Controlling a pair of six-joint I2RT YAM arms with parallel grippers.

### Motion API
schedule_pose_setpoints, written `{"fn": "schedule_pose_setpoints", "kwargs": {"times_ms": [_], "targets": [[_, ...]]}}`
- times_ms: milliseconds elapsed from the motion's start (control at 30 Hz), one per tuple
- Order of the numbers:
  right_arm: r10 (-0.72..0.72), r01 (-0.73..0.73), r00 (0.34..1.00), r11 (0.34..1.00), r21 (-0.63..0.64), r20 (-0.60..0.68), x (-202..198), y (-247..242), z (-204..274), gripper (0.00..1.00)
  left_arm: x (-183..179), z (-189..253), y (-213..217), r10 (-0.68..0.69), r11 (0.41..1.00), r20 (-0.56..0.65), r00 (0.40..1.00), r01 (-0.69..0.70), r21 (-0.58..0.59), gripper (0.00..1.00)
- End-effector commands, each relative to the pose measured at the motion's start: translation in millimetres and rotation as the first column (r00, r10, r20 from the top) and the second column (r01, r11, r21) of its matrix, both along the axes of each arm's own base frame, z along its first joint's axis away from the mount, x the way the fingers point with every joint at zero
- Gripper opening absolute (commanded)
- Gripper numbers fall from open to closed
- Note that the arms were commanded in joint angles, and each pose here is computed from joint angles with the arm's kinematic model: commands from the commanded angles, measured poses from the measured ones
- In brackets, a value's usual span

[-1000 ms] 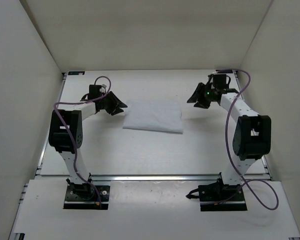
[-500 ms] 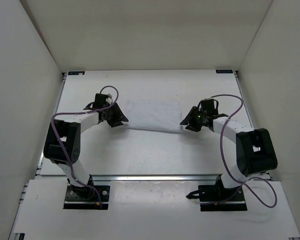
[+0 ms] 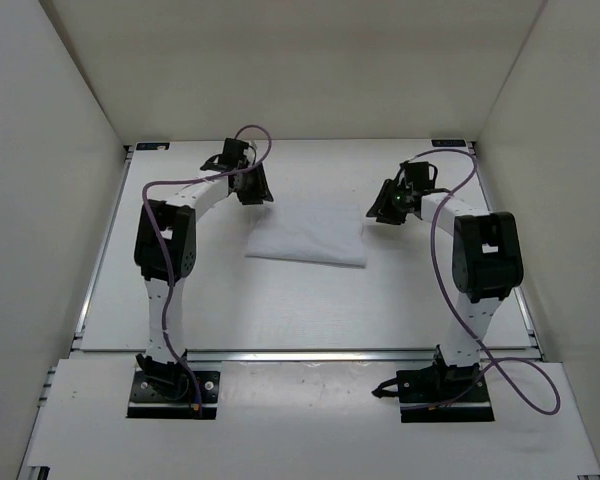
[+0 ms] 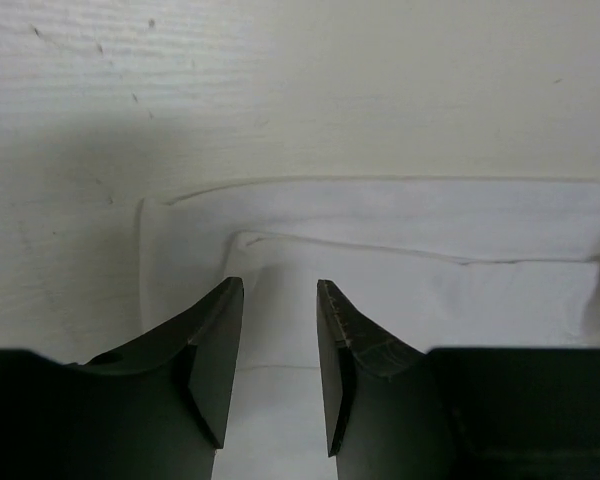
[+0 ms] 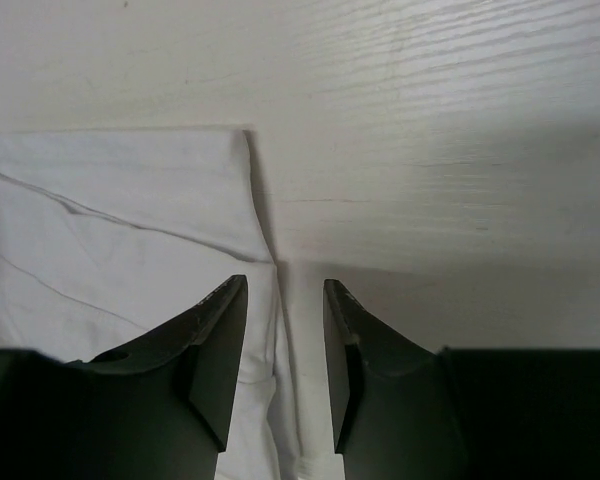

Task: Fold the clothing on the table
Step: Fold the skirt

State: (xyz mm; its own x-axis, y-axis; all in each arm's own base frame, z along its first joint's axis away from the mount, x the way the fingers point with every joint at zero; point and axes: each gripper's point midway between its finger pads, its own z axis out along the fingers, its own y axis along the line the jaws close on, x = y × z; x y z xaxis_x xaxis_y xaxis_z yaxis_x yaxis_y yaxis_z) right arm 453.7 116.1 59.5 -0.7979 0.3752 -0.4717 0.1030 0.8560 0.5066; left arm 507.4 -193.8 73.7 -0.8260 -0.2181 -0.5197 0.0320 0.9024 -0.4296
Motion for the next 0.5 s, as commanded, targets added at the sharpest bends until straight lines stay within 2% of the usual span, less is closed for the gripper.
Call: {"fn": "schedule_pose_setpoints", "kwargs": {"times_ms": [0,267,300,367,400,433,467], "targets": [[0.091,-0.09,0.996,0.995,-0.05,0.025,5,15,1,0.33,-5,-8,3,-0.016,0.997,-0.03,0.999,0.018,0.077,0.47],[0.14,-0.142,0.989,0.988,-0.052,-0.04,8,31,-22,0.32,-1,-25,1,-0.027,0.993,-0.051,0.998,0.033,0.114,0.45],[0.141,-0.143,0.989,0.988,-0.052,-0.033,9,32,-20,0.28,-1,-27,2,-0.029,0.993,-0.052,0.998,0.035,0.115,0.43],[0.143,-0.144,0.989,0.988,-0.053,-0.03,10,32,-18,0.11,-4,-33,0,-0.029,0.993,-0.078,0.997,0.038,0.113,0.31],[0.147,-0.148,0.989,0.987,-0.056,-0.028,9,35,-17,0.08,-5,-35,-2,-0.044,0.993,-0.083,0.996,0.052,0.102,0.18],[0.148,-0.149,0.989,0.987,-0.058,-0.026,9,34,-16,0.03,-5,-36,-3,-0.049,0.994,-0.083,0.995,0.057,0.094,0.12],[0.15,-0.151,0.988,0.986,-0.066,-0.027,8,33,-14,0.0,-2,-34,-1,-0.054,0.995,-0.075,0.996,0.06,0.084,0.0]]}}
